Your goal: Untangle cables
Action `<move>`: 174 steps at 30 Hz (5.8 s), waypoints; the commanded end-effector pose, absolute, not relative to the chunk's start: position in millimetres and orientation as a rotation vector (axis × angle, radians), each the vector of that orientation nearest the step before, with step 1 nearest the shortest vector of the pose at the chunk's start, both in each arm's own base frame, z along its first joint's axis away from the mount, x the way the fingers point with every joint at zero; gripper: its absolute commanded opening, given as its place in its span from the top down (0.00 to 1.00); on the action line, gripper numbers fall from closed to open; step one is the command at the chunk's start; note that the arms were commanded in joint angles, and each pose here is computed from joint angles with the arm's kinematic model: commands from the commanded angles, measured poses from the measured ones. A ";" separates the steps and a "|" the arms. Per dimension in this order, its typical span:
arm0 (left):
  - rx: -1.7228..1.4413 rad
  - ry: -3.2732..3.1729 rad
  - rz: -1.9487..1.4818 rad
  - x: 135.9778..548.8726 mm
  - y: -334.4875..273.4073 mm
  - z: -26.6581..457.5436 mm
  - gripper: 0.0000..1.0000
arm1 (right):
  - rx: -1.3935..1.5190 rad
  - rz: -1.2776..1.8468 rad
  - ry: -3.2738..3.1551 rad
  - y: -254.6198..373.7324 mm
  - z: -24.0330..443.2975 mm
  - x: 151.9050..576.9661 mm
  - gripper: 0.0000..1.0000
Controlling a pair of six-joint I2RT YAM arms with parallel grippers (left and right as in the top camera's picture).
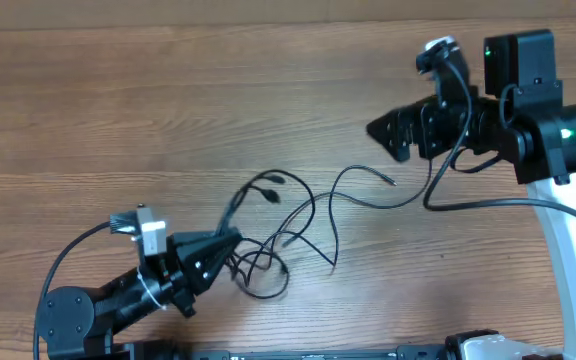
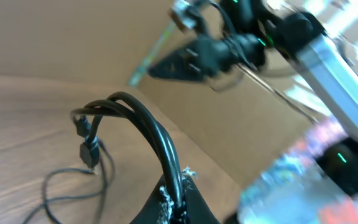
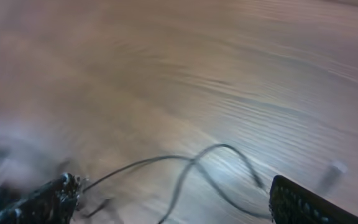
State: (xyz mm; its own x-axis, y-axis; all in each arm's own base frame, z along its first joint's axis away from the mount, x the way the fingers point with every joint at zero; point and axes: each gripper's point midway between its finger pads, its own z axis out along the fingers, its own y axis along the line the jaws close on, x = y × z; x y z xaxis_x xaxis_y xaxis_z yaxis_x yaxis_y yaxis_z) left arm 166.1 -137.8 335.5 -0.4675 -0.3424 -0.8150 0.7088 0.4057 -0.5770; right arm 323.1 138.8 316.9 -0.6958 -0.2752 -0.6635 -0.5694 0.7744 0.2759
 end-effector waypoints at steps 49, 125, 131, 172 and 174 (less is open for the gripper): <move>0.462 1.643 -1.476 224.1 -143.7 457.1 0.96 | -1.184 0.891 2.380 249.6 255.0 264.9 0.17; 0.351 1.579 -1.387 253.2 -131.2 468.0 0.96 | -1.196 1.150 2.393 305.7 205.5 227.1 0.42; 0.324 1.570 -1.394 254.9 -129.8 471.8 0.96 | -1.125 1.170 2.401 310.7 195.9 233.8 0.44; 0.340 1.708 -1.347 265.5 -130.3 425.0 0.96 | -0.863 1.384 2.280 341.1 240.3 264.7 0.96; 0.339 1.716 -1.345 265.5 -130.2 422.4 0.96 | -0.792 1.386 2.303 339.2 241.6 271.7 0.96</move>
